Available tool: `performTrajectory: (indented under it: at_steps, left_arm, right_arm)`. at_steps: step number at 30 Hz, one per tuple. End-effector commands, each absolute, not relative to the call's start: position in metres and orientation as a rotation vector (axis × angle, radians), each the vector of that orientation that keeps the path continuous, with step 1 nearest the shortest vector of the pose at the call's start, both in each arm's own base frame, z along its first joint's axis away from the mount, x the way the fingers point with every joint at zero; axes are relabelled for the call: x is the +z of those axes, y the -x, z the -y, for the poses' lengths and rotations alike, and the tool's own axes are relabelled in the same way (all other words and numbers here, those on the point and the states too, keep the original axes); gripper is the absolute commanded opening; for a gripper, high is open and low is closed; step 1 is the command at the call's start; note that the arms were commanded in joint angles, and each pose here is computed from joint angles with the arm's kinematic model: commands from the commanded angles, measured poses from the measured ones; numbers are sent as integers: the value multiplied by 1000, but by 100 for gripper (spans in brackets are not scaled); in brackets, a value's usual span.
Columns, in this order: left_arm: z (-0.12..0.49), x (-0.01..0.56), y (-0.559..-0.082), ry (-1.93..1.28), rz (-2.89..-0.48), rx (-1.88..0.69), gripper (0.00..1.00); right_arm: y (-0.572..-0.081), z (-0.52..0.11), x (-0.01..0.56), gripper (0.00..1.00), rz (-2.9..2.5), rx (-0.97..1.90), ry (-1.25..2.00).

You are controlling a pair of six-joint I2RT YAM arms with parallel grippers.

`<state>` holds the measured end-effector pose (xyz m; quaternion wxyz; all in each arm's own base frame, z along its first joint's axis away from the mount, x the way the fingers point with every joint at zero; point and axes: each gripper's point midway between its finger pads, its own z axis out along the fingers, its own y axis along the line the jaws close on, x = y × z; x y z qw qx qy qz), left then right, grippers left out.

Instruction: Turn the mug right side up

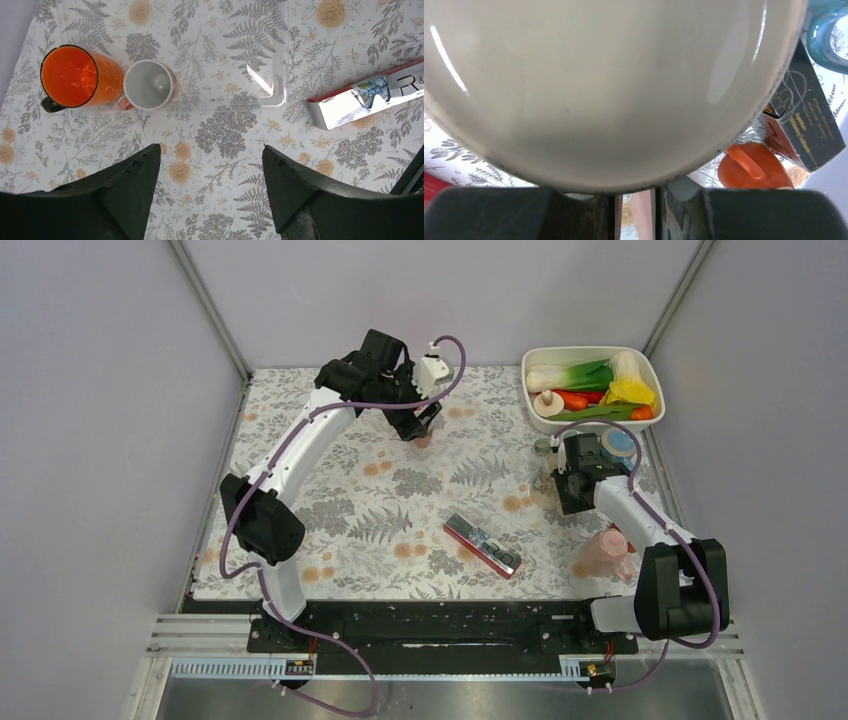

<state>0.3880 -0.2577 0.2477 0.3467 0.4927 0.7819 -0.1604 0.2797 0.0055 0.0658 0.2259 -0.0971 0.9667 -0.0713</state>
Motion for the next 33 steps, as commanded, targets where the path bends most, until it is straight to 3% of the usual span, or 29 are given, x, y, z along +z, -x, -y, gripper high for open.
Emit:
performTrajectory:
  at_steps: [1,5,7,22,28,33]
  left_arm:
    - [262,274,-378,-1255,-1955,-467,77]
    - [264,274,-377,-1251,-1956,-480,77]
    - [264,275,-376,-1249,-1958,-488,77]
    - [264,276,-375,-1250,-1953,-491,78]
    - [262,281,-373,-1245,-1946,-479,78]
    - [260,286,-371,-1236,-1939,-476,78]
  right_arm:
    - [-280,-37,66,19,-2635,33,334]
    - [-283,-65,69,23,-2616,224,255]
    - [-284,-76,73,31,-2616,298,149]
    - [-300,-77,68,57,-2592,207,70]
    - [-308,-71,55,52,-2624,147,98]
    - [-312,-71,55,23,-2615,143,95]
